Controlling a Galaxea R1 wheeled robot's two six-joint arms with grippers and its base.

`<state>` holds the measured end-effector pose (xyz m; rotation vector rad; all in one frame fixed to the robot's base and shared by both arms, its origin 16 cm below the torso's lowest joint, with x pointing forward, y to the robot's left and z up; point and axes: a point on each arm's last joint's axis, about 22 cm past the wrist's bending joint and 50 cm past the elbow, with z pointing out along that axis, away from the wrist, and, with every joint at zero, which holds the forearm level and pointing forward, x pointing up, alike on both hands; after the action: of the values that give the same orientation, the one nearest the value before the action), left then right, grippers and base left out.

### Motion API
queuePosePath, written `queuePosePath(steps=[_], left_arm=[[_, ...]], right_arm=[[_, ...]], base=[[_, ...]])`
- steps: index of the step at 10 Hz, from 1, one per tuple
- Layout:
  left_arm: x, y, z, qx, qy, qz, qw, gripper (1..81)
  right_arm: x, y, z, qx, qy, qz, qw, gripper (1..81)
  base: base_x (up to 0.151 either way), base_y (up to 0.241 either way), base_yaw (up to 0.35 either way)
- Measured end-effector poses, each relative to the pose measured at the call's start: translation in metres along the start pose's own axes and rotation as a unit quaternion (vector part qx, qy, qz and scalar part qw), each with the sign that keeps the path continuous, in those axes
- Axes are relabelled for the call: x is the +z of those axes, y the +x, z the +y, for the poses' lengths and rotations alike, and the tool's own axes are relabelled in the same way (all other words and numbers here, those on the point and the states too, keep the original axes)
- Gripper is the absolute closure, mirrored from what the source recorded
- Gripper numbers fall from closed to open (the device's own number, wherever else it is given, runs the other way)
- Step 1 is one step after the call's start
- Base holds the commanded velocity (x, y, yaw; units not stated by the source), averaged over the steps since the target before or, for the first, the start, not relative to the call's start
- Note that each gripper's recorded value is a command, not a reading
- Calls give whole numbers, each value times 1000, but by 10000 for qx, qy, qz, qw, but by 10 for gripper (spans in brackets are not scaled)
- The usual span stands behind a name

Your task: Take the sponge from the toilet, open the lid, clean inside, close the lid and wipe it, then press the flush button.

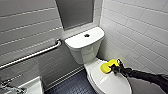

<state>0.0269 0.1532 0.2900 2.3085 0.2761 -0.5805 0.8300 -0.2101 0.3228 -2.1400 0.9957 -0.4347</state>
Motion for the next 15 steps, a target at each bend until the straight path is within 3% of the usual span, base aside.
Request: queuePosePath(steps=[3, 6, 11, 15], left_arm=[[0, -2, 0, -9, -1, -10, 10000, 10], [0, -3, 0, -17, -3, -15, 10000, 10], [-2, -3, -3, -16, 27, -16, 10000, 10], [-2, -3, -3, 0, 26, -14, 10000, 10]], right_arm=[[-18, -9, 17, 244, 100, 150, 9995, 811], [-55, -33, 49, 674, 131, 218, 9974, 811], [-128, -47, 134, 1206, -245, 754, 9895, 811], [-173, -77, 177, 1304, -479, 849, 9867, 811]], base=[[0, 0, 0], [0, 0, 0], [0, 0, 0], [0, 0, 0]])
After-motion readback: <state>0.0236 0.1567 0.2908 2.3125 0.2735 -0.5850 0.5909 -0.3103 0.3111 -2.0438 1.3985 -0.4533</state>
